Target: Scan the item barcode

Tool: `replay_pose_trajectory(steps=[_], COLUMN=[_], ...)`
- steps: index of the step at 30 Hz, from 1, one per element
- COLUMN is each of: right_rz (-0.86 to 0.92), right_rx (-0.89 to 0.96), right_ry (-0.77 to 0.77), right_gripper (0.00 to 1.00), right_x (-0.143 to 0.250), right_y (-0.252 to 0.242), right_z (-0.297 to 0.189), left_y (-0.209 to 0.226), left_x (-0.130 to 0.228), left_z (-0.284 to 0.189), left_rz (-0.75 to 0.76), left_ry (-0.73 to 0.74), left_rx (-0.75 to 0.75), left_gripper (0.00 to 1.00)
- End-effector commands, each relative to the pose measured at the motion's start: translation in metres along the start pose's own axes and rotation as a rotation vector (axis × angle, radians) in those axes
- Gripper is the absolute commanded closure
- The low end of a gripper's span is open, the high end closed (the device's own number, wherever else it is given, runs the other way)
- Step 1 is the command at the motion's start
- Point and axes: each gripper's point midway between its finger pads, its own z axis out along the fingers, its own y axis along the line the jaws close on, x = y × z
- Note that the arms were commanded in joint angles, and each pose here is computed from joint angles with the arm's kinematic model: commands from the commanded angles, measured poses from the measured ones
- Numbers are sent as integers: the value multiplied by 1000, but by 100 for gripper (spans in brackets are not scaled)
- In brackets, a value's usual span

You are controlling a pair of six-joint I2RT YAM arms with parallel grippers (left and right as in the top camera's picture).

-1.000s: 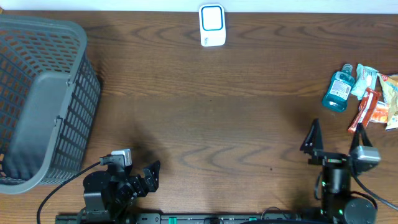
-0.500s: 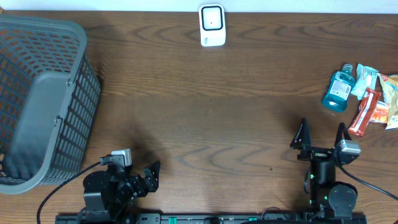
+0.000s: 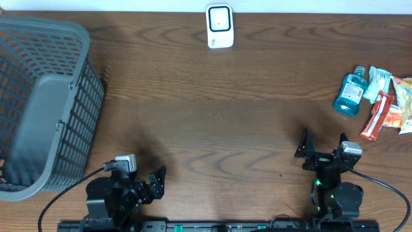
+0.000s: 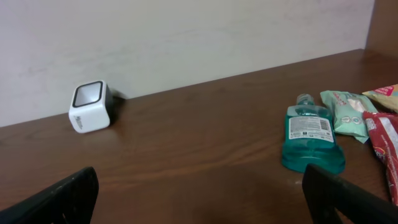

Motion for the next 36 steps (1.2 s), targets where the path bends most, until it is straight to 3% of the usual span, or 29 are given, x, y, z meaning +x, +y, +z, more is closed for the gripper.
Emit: replay_pose_trajectory(steps=[1,20,24,30,36], right_rz=[10,10,10,11,10], right_rx=[-16,-15,-15,-15,-15], right_ry=[4,4,4,4,4], right_gripper=[1,1,1,1,1], right_x=[1,1,1,1,1], right_y=[3,3,3,3,3], right_z=[0,0,0,0,0], left_y=[1,2,1,-17,-5], left_x=[0,4,-30,-94,-100], left_z=[-1,-1,-1,2,8], left_rz=[-3,-10,58,334,522], left_ry=[0,16,-133,-474,-540], left_rx=[-7,-12,-21,44,-52], left_gripper=[2,2,2,2,2])
